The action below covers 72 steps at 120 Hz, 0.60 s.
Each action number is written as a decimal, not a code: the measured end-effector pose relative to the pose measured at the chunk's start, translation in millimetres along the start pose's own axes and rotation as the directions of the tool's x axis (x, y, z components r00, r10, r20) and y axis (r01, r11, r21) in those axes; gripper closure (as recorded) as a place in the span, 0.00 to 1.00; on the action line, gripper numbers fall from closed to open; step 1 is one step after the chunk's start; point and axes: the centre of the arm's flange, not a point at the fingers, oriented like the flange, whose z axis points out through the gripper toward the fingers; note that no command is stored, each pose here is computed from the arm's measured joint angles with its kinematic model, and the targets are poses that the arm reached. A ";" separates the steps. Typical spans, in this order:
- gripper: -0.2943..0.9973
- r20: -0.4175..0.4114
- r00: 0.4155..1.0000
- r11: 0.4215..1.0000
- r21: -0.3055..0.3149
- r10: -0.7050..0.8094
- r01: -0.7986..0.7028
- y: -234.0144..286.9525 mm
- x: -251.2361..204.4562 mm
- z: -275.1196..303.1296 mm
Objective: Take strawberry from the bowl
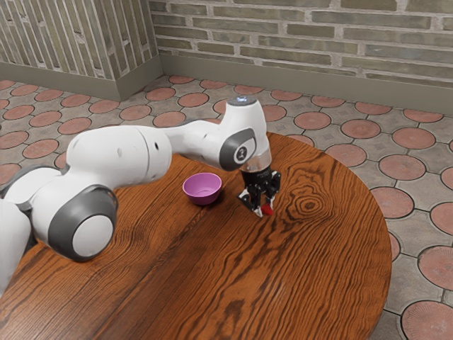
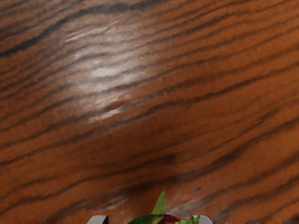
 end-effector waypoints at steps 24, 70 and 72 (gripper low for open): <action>0.39 -0.003 1.000 0.999 -0.032 0.006 -0.006 3.1 -1.3 -18.1; 0.27 -0.075 0.973 0.976 0.006 0.219 -0.219 -163.9 61.0 -371.2; 0.27 -0.075 0.970 0.973 0.016 0.232 -0.232 -172.3 66.6 -374.5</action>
